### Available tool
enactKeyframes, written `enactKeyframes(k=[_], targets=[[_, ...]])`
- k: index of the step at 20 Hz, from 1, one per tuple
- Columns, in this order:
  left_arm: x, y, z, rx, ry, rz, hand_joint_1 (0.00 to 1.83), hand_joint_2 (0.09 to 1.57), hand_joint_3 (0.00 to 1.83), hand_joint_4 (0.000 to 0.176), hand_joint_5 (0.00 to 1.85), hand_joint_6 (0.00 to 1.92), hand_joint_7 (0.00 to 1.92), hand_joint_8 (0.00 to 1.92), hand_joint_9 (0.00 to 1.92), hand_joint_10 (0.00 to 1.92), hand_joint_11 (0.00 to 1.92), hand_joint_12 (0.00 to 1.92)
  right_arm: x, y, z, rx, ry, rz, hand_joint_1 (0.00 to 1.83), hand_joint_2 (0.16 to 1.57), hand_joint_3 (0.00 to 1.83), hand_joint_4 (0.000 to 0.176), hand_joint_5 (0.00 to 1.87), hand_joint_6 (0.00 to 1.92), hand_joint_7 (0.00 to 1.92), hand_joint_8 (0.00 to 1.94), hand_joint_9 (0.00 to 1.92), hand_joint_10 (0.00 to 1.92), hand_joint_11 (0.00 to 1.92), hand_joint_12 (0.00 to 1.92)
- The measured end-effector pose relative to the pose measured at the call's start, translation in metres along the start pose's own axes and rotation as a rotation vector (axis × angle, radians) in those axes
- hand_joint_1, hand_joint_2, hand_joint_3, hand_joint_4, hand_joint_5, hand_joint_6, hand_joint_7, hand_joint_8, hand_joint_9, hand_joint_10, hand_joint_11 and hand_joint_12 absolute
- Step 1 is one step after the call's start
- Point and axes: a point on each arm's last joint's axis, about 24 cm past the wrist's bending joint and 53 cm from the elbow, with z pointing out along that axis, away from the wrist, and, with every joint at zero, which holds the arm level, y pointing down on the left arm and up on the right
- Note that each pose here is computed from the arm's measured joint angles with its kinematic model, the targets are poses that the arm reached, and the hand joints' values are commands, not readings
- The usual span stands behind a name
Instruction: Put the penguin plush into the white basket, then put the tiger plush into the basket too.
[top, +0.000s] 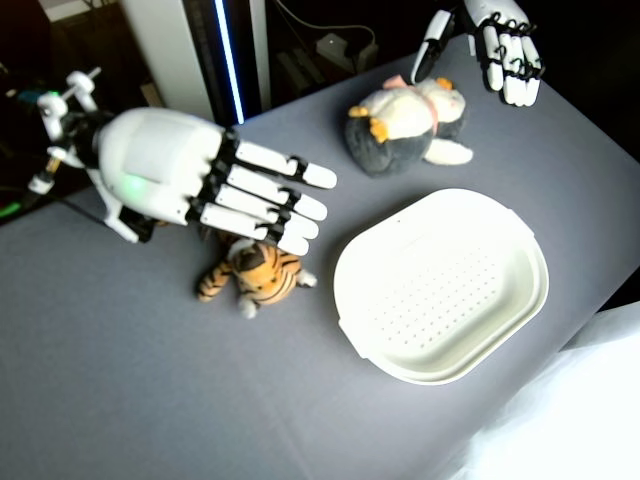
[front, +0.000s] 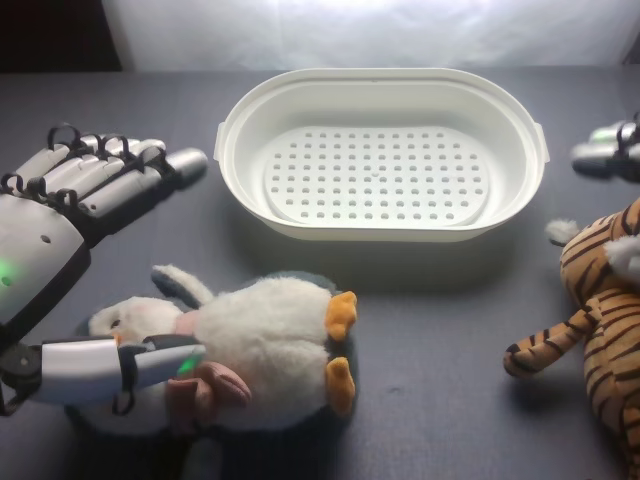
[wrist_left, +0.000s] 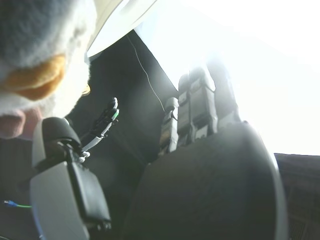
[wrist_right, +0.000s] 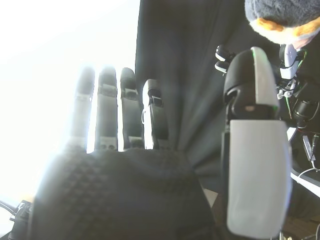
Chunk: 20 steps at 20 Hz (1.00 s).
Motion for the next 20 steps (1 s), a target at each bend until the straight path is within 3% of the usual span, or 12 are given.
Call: enactKeyframes(k=[4,6,9,11,14,16,19,20], targets=[[0.001,0.001,0.000,-0.002,0.004,0.000,0.56,0.88,0.00,0.176,0.22,0.00,0.14,0.00,0.14,0.00,0.00,0.31,0.000,0.000,0.000,-0.001,0.000,0.001,0.76,1.31,0.00,0.000,0.55,0.00,0.47,0.00,0.49,0.00,0.36,0.48],[0.005,0.002,0.000,-0.008,0.032,0.014,0.57,0.82,0.00,0.176,0.08,0.00,0.05,0.00,0.07,0.00,0.00,0.38,0.000,0.000,0.000,-0.001,0.000,0.001,0.74,1.32,0.00,0.000,0.55,0.00,0.46,0.00,0.48,0.00,0.35,0.47],[0.016,0.002,-0.004,-0.028,0.107,0.128,0.58,0.71,0.00,0.176,0.00,0.00,0.00,0.00,0.00,0.00,0.00,0.30,0.000,0.000,0.000,0.000,0.000,0.002,0.76,1.32,0.00,0.000,0.54,0.00,0.46,0.00,0.48,0.00,0.35,0.48],[0.030,0.010,-0.007,-0.056,0.174,0.147,0.66,0.66,0.00,0.176,0.00,0.00,0.00,0.00,0.00,0.00,0.00,0.06,0.001,0.001,0.000,-0.004,0.003,0.000,0.76,1.33,0.00,0.000,0.54,0.00,0.46,0.00,0.48,0.00,0.36,0.48],[0.050,0.028,-0.011,-0.114,0.281,0.230,0.78,0.66,0.00,0.176,0.00,0.00,0.00,0.00,0.00,0.00,0.00,0.00,0.001,0.002,0.001,-0.010,0.004,-0.003,0.72,1.33,0.00,0.000,0.55,0.00,0.47,0.00,0.48,0.00,0.36,0.47],[0.058,0.039,-0.004,-0.135,0.309,0.252,0.77,0.67,0.00,0.176,0.00,0.00,0.00,0.00,0.00,0.00,0.00,0.00,0.001,0.002,0.001,-0.009,0.004,-0.003,0.70,1.33,0.00,0.000,0.55,0.00,0.47,0.00,0.47,0.00,0.35,0.46],[0.076,0.050,0.007,-0.158,0.353,0.238,0.81,0.75,0.01,0.176,0.00,0.00,0.00,0.00,0.04,0.01,0.04,0.02,0.002,0.002,0.001,-0.012,0.009,-0.002,0.72,1.33,0.00,0.001,0.54,0.00,0.46,0.00,0.47,0.00,0.34,0.46],[0.086,0.051,0.010,-0.159,0.379,0.278,0.96,0.82,0.01,0.163,0.19,0.02,0.20,0.02,0.23,0.03,0.13,0.07,0.002,0.002,0.001,-0.010,0.006,0.000,0.74,1.32,0.00,0.000,0.54,0.00,0.46,0.00,0.46,0.00,0.34,0.46]])
